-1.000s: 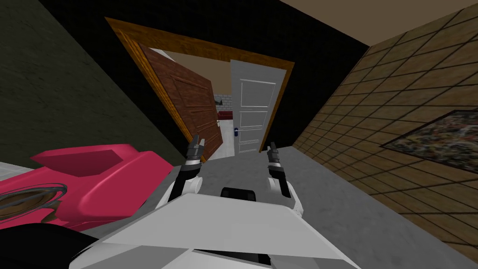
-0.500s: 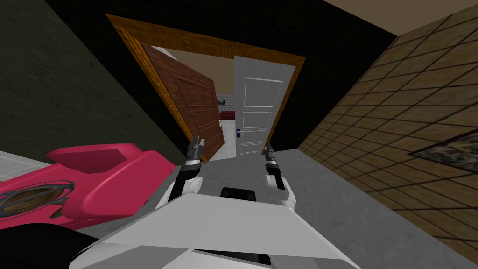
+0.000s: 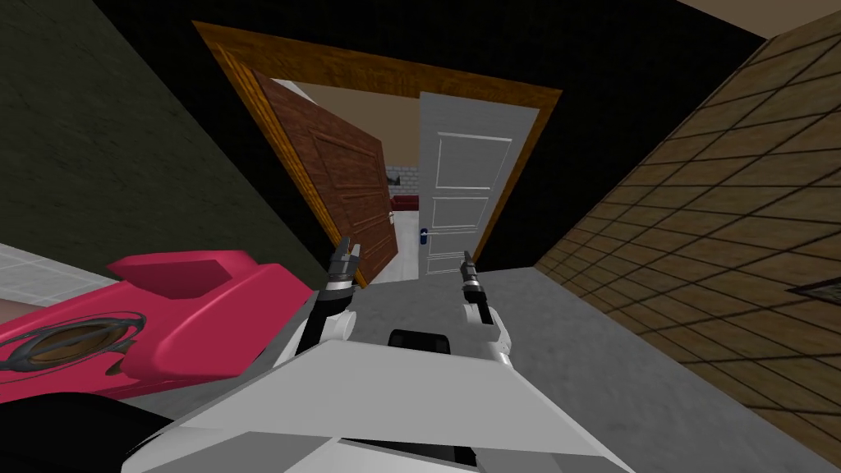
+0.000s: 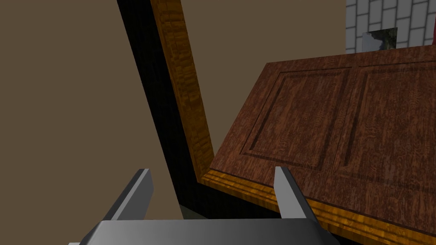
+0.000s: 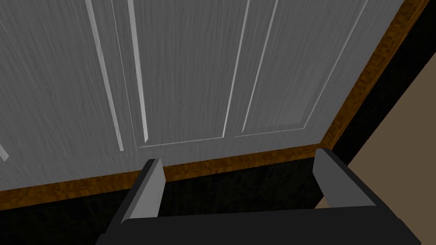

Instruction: Push the door open

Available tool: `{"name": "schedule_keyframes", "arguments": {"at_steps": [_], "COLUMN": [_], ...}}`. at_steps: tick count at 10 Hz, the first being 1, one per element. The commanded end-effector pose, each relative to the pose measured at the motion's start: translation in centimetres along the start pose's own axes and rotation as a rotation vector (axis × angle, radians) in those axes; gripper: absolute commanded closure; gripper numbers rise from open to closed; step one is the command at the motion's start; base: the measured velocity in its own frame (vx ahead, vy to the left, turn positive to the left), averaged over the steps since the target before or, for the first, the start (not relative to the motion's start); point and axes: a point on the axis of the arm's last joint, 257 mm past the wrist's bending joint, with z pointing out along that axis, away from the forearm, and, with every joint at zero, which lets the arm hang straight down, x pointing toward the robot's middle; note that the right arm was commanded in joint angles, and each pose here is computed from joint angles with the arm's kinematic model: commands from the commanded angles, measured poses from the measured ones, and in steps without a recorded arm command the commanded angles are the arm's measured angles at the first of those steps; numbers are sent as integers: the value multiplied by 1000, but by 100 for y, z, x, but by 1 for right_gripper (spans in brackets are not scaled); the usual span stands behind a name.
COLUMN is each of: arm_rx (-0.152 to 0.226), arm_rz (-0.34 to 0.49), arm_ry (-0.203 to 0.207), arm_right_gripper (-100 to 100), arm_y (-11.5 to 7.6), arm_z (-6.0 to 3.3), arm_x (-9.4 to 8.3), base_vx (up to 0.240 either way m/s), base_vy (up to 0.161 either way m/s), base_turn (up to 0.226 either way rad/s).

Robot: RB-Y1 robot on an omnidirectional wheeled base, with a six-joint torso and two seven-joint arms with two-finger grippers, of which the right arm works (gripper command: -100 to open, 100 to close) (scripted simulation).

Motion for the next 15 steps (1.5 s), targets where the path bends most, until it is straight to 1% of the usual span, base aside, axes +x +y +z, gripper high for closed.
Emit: {"name": "schedule_keyframes", "arguments": {"at_steps": [1, 8, 15], "arm_rx": [27, 137, 228], "arm_rz": [12, 60, 104], "arm_ry": [9, 43, 69], "arm_right_gripper": [-100, -100, -100], "arm_y": [-140, -653, -1037], "arm_z": [30, 177, 263], "arm_x": [40, 259, 479], "base_vx": [98, 110, 103], "base_vy": [27, 20, 9], "base_turn": [72, 76, 61]}}
